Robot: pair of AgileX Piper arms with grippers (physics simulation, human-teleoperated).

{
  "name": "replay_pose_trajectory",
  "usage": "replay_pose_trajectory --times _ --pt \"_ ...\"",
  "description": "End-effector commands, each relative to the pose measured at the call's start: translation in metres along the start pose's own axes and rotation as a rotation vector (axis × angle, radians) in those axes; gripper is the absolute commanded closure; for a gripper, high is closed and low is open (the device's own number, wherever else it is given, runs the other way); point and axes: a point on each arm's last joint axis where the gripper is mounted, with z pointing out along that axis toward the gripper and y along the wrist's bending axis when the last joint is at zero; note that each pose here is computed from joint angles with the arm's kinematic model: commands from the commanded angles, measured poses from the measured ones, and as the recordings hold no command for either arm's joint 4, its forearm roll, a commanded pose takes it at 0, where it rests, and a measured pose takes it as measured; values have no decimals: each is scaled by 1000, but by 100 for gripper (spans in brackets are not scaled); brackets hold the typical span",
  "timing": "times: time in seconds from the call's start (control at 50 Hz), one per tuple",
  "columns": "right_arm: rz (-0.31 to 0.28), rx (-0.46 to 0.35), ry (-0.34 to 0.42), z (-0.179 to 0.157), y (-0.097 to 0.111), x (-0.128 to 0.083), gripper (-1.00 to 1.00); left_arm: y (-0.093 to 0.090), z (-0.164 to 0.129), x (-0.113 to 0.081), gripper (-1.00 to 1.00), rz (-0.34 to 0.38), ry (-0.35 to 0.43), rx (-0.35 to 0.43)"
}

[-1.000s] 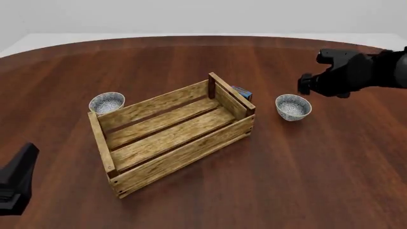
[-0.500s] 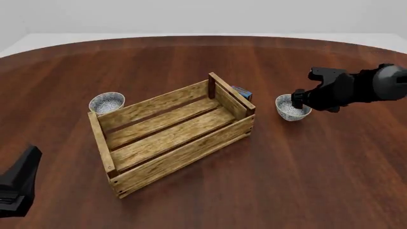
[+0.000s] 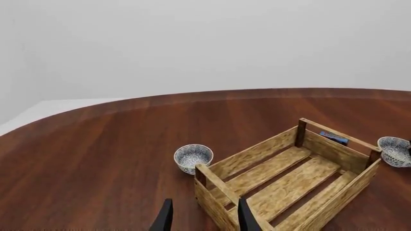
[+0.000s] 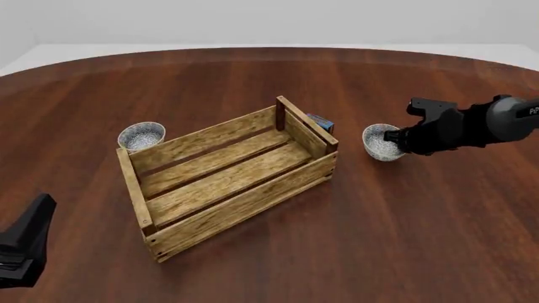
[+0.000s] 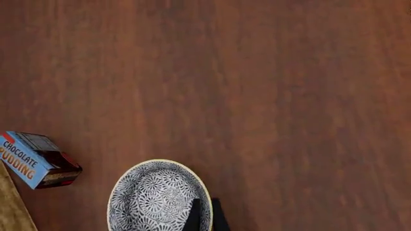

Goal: Stack the right bowl on the left bowl and place them in the tray.

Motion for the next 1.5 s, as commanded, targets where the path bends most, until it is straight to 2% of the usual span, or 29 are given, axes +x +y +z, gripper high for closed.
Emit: replay_pose_trajectory --times 0.02,0.26,0.42,0.7,0.92,0.94,1.1,1.3,1.5 --pt "-37 -3 26 3 3 11 100 0 0 -1 -100 -1 -2 2" --pt "-50 4 -4 -13 -3 4 100 0 0 -1 -100 -1 -4 5" --pt "-64 17 -58 -37 -10 -10 100 0 0 -4 -100 -3 -9 10" --pt "-73 -4 -175 -99 -1 -24 100 0 -2 -14 -100 2 -22 12" --pt "-91 -32 -254 -139 9 -24 100 0 -3 -22 -100 10 -29 14" --pt "-99 -40 -265 -145 12 -22 100 0 -3 -22 -100 48 -25 -1" --pt "-127 -56 -312 -170 17 -21 100 -1 -3 -20 -100 30 -12 18" --pt "-174 -92 -380 -206 27 -17 100 -1 -5 -34 -100 25 -45 30" --pt "-220 -138 -460 -248 37 -11 100 -3 -9 -50 -100 35 -72 78"
